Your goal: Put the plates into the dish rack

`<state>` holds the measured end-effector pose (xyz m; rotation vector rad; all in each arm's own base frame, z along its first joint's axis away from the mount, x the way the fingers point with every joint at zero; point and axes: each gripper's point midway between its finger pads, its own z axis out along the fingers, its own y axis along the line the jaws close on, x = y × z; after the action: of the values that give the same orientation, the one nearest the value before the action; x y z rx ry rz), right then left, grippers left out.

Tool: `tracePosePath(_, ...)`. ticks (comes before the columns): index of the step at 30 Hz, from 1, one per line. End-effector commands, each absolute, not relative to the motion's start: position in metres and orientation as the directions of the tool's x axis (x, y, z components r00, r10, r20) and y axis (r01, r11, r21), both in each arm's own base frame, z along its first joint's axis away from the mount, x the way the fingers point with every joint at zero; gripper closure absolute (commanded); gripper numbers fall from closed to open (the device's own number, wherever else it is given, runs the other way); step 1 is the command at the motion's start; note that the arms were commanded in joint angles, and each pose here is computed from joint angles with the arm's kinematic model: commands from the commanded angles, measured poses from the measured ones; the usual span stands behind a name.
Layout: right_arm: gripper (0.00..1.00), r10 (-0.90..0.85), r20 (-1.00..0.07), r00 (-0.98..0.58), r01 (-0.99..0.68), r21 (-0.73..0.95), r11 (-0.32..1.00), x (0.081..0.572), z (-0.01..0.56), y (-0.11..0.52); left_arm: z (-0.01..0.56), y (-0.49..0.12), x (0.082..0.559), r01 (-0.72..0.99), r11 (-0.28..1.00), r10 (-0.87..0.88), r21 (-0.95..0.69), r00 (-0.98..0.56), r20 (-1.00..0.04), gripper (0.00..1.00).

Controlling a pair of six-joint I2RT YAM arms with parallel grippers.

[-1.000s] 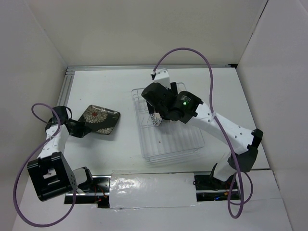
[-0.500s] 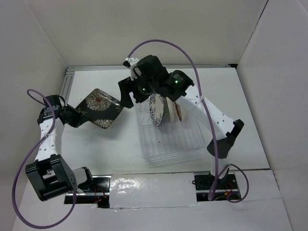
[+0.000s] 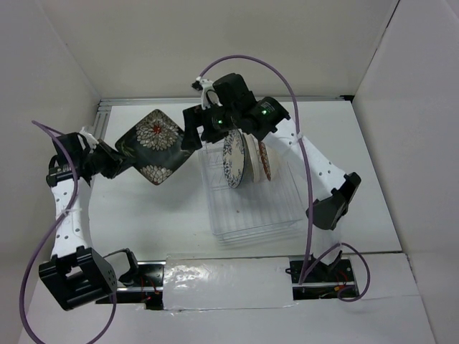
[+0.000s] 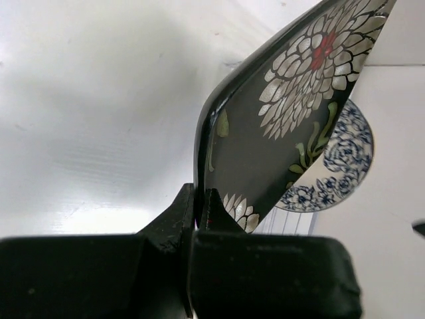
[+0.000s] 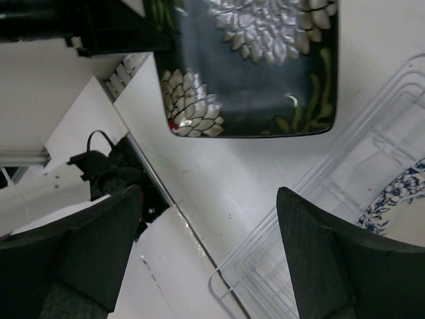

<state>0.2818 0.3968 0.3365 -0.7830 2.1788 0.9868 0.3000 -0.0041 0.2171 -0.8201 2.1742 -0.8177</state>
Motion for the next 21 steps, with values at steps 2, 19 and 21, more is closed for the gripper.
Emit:
tracePosePath(2,0.11,-0.163,-0.757,-0.633,-0.691,0.457,0.561,0.316,0.351,0.393,0.291,-0.024,0.303,-0.02,0.634,-0.644,-0.773,-0.568,-0.513,1.0)
tracePosePath(19,0.06,-0.172,-0.717,-0.675,-0.697,0.545,0.465,0.332,0.33,0.412,0.324,-0.05,0.286,0.163,0.584,-0.571,-0.795,-0.613,-0.546,1.0)
tracePosePath(21,0.08,-0.157,-0.728,-0.668,-0.708,0.555,0.437,0.333,0.335,0.416,0.325,-0.052,0.284,0.177,0.581,-0.564,-0.794,-0.616,-0.55,1.0)
